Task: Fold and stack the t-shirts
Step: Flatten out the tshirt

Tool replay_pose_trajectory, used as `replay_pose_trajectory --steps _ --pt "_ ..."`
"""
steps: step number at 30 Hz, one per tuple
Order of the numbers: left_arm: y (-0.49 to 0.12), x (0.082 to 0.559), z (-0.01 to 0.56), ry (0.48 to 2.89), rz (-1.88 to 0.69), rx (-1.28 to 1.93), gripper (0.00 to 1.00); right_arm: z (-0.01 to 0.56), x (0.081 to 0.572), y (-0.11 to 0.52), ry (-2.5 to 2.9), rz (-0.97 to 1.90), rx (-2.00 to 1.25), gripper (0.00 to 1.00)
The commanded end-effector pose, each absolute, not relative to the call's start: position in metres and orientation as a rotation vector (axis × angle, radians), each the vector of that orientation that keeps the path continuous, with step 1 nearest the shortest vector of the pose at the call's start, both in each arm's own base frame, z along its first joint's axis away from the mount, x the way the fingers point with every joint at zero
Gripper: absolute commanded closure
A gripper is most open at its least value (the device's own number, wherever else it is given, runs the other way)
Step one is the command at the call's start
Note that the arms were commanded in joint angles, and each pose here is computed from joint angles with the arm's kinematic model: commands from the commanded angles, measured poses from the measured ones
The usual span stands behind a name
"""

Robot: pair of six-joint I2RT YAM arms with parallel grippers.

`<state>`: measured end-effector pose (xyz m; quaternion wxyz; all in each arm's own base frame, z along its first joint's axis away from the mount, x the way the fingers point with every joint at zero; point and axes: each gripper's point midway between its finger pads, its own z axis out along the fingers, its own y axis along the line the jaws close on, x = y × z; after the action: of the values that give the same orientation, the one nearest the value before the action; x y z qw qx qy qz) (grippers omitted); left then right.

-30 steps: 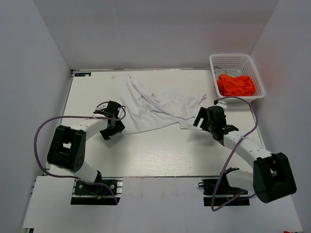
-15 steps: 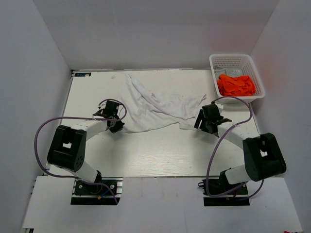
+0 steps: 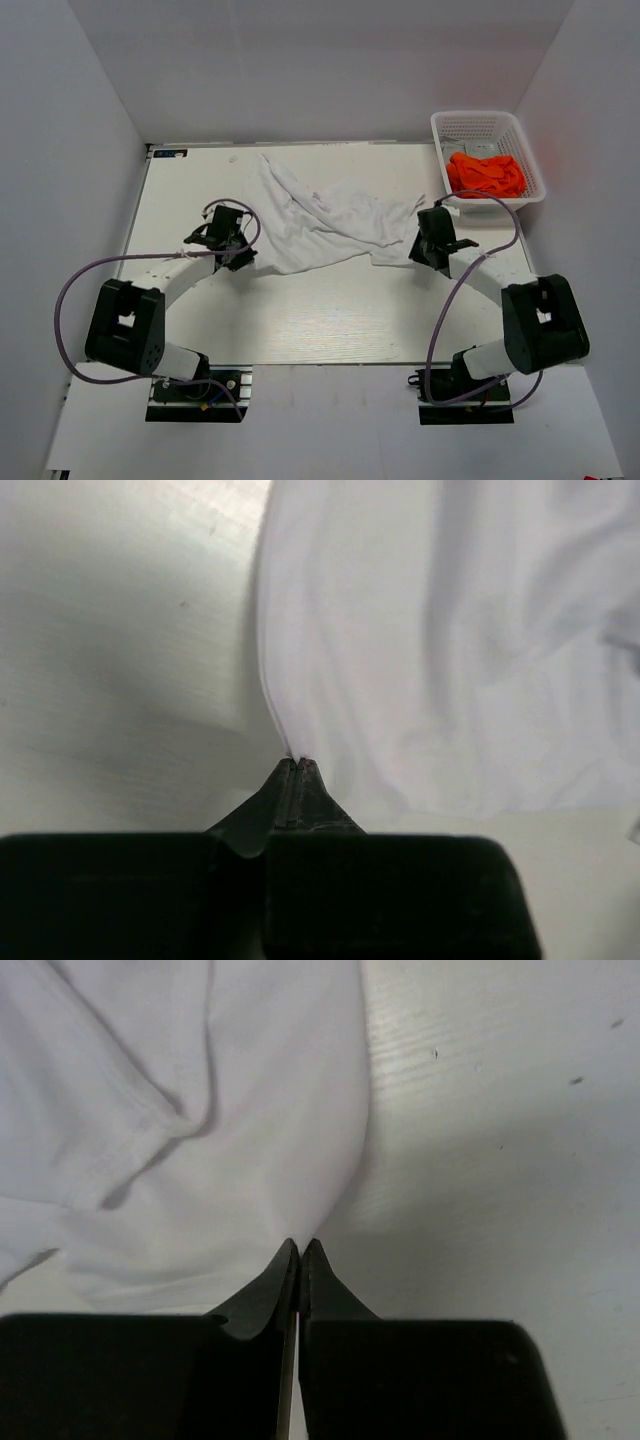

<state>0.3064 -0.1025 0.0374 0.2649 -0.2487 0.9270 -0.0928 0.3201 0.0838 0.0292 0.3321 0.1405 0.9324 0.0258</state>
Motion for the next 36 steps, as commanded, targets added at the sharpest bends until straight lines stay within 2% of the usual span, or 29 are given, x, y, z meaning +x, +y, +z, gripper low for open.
replay_pose_trajectory --steps 1,3,8,9,11,12,19,21,22,31,36 --pt "-0.119 0.342 0.123 2.292 -0.414 -0.573 1.0 0.103 0.36 0.091 2.204 0.141 0.329 1.0" --pt "-0.122 0.355 0.168 2.178 -0.469 -0.531 1.0 0.152 0.372 0.09 2.085 0.168 0.328 1.0" --pt "-0.108 0.357 0.287 1.866 -0.515 -0.485 1.0 0.253 0.361 0.062 1.839 0.119 0.39 1.0" --pt "-0.103 0.348 0.321 1.778 -0.542 -0.481 1.0 0.293 0.349 0.054 1.728 0.149 0.401 1.0" --pt "-0.097 0.338 0.361 1.682 -0.562 -0.466 1.0 0.324 0.339 0.048 1.648 0.15 0.384 1.0" --pt "-0.095 0.332 0.376 1.644 -0.569 -0.451 1.0 0.359 0.321 0.041 1.553 0.183 0.391 1.0" --pt "-0.076 0.277 0.495 1.383 -0.63 -0.386 1.0 0.492 0.252 0.013 1.257 0.2 0.346 1.0" --pt "-0.073 0.252 0.526 1.322 -0.656 -0.347 1.0 0.509 0.238 0.014 1.233 0.204 0.289 1.0" --pt "-0.07 0.237 0.547 1.271 -0.667 -0.321 1.0 0.539 0.217 0.008 1.165 0.226 0.285 1.0" --pt "-0.053 0.14 0.617 1.081 -0.727 -0.203 1.0 0.636 0.121 0.002 0.952 0.296 0.123 1.0" --pt "-0.046 0.119 0.631 1.036 -0.711 -0.182 1.0 0.656 0.111 0.001 0.899 0.287 0.097 1.0"
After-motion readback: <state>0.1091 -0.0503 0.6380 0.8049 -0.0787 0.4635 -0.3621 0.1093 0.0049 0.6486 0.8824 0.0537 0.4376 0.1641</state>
